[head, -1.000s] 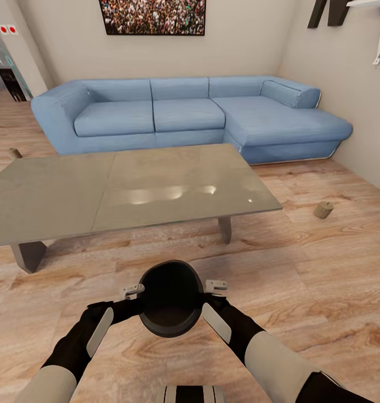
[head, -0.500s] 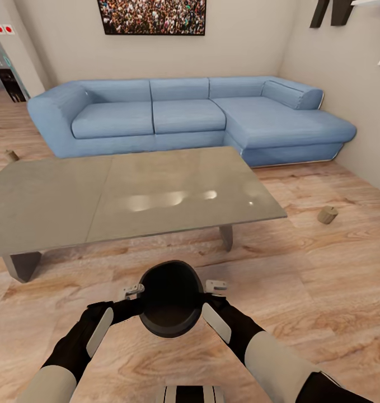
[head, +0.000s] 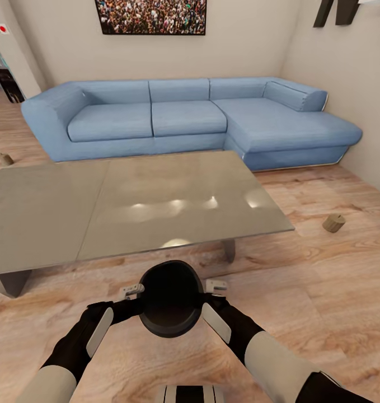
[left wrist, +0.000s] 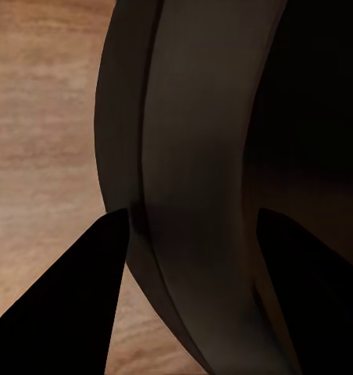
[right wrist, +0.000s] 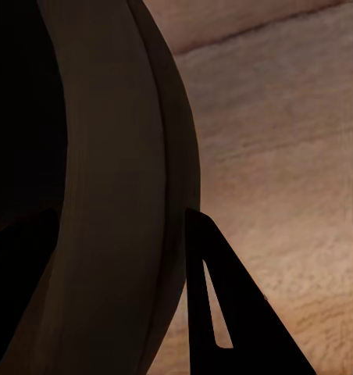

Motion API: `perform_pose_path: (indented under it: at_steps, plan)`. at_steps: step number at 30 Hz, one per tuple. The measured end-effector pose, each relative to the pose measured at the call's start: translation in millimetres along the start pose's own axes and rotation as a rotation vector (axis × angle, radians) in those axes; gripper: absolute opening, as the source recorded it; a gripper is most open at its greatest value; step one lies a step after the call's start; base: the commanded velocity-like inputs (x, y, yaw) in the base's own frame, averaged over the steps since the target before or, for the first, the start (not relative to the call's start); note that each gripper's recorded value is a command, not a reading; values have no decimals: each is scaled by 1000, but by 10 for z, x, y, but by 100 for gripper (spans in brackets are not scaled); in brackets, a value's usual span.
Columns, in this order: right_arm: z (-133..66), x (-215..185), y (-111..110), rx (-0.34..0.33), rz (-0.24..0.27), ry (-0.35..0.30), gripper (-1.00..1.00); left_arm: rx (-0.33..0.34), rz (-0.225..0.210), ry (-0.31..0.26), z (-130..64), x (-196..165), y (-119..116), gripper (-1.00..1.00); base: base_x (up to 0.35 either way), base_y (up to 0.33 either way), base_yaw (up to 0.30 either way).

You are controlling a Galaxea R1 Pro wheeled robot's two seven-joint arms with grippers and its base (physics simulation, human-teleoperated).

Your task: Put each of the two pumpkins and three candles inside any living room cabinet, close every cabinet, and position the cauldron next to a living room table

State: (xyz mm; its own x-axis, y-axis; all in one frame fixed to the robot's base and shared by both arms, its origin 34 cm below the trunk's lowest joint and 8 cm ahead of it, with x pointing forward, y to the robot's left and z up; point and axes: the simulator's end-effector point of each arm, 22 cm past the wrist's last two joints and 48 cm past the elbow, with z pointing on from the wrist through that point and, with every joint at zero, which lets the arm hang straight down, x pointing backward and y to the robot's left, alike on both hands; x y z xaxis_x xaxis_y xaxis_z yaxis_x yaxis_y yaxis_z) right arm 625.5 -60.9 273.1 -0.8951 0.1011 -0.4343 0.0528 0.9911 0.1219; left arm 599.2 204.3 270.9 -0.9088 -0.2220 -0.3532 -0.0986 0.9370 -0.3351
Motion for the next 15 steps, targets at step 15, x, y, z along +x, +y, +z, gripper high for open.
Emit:
perform_pose_path:
  at_steps: [15]
  plan:
    - [1, -1, 1, 0, 0, 0, -100, 0, 0, 0, 1, -1, 1, -100, 85, 0, 0]
